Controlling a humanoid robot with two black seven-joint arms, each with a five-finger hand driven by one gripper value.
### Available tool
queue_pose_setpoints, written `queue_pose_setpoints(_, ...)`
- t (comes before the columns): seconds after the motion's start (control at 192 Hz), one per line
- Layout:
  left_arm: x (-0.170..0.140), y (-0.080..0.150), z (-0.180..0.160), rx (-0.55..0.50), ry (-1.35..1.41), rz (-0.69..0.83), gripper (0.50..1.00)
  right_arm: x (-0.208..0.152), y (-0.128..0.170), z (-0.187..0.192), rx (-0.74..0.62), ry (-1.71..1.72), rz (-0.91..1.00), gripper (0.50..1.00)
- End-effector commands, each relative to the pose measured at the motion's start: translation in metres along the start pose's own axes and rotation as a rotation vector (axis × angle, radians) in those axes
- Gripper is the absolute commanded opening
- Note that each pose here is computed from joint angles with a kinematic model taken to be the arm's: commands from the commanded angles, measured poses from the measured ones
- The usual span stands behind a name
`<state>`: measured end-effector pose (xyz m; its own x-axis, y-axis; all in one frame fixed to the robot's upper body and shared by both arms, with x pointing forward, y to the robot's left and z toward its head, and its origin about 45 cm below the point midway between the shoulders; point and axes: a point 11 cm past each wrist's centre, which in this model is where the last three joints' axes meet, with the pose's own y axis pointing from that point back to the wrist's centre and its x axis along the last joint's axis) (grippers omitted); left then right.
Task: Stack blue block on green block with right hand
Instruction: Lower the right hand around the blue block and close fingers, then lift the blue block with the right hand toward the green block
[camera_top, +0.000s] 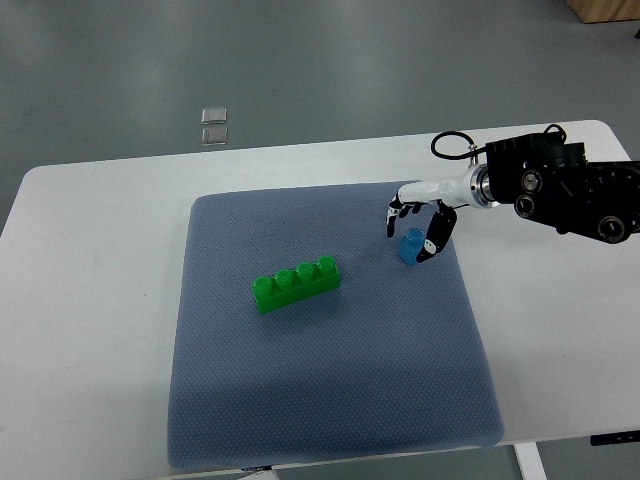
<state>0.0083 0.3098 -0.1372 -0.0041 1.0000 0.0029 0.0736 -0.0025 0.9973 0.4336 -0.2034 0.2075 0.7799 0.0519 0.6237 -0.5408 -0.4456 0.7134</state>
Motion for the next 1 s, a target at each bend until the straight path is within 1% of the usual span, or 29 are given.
queue_pose_setpoints(0.0,0.0,0.0,0.0,0.0,0.0,0.0,1.0,-0.001,-0.001,0.0,0.003,0.001,0.006,0.795)
queue_pose_setpoints(0.026,0.0,0.0,0.0,0.0,0.0,0.002,1.0,-0.001,-0.001,0.0,0.004,0.001,0.007,0.782)
queue_pose_setpoints(0.052,0.0,0.0,0.0,0.0,0.0,0.0,1.0,0.0,-0.001,0.0,0.005,0.001,0.01,0.76)
queue_pose_setpoints(0.089,0.0,0.0,0.0,0.0,0.0,0.0,1.0,-0.001,-0.001,0.0,0.004,0.001,0.011,0.754)
queue_pose_setpoints(0.11,0.0,0.0,0.0,0.0,0.0,0.0,1.0,0.0,-0.001,0.0,0.005,0.001,0.012,0.738)
queue_pose_setpoints(0.125,0.0,0.0,0.0,0.0,0.0,0.0,1.0,-0.001,-0.001,0.001,0.004,0.002,0.011,0.713)
queue_pose_setpoints(0.146,0.0,0.0,0.0,0.0,0.0,0.0,1.0,-0.002,-0.001,0.001,0.003,0.002,0.01,0.699)
queue_pose_setpoints(0.193,0.0,0.0,0.0,0.0,0.0,0.0,1.0,-0.002,-0.001,0.001,0.003,0.002,0.01,0.699)
queue_pose_setpoints(0.198,0.0,0.0,0.0,0.0,0.0,0.0,1.0,-0.003,-0.001,0.002,0.001,0.001,0.008,0.687)
queue_pose_setpoints(0.219,-0.001,0.0,0.0,0.0,0.0,-0.002,1.0,-0.004,-0.001,0.003,0.001,0.0,0.007,0.682)
queue_pose_setpoints(0.668,-0.001,0.0,0.0,0.0,0.0,-0.002,1.0,-0.011,-0.001,0.008,0.006,0.019,-0.004,0.682)
queue_pose_setpoints(0.903,-0.001,0.0,0.0,0.001,-0.003,-0.001,1.0,-0.009,0.001,0.009,0.006,0.016,0.003,0.682)
queue_pose_setpoints(0.981,0.0,0.0,0.0,0.0,0.0,0.0,1.0,-0.009,0.001,0.009,0.006,0.016,0.003,0.686)
queue_pose_setpoints(0.997,-0.001,0.0,0.0,0.001,-0.003,-0.001,1.0,-0.007,0.002,0.01,0.005,0.013,0.005,0.695)
